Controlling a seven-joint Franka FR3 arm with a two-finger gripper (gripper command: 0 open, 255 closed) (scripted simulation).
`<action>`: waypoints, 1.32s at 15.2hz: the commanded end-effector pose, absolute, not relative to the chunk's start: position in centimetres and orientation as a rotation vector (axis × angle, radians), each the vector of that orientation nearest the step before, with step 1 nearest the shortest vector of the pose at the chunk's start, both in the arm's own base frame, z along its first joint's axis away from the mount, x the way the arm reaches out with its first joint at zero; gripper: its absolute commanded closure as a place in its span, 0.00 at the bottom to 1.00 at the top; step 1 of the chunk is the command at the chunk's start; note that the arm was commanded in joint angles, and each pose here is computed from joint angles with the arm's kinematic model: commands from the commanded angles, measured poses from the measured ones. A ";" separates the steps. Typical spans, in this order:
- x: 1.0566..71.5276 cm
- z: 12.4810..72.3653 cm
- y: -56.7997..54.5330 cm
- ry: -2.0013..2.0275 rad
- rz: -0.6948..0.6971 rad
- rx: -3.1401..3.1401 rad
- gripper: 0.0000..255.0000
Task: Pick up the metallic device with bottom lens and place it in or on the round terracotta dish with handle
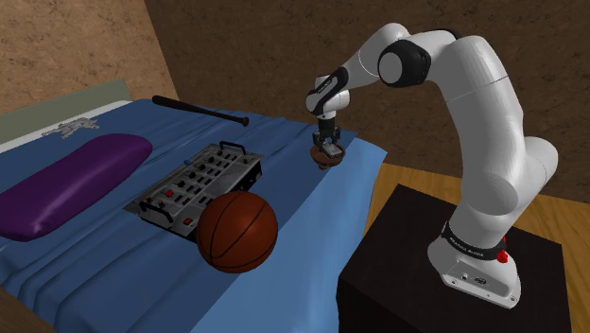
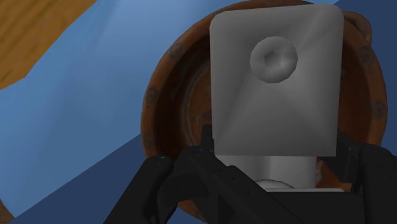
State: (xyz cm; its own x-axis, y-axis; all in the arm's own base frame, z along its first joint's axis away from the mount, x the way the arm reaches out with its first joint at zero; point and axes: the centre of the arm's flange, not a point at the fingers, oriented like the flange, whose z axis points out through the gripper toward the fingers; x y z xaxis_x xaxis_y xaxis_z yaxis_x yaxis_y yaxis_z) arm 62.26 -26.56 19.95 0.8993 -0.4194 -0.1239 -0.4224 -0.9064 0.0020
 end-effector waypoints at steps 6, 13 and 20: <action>62.3 19.9 -26.6 0.673 0.189 -3.037 0.00; 62.7 23.8 -26.8 0.673 0.189 -3.037 0.00; 62.8 24.9 -26.8 0.673 0.189 -3.037 0.00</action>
State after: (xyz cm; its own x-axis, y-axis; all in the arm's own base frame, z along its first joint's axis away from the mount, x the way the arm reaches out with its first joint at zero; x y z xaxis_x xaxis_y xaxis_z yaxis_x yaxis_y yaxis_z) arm 62.83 -26.83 24.87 0.8994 -0.4193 -0.1233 -0.4223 -0.9064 0.0020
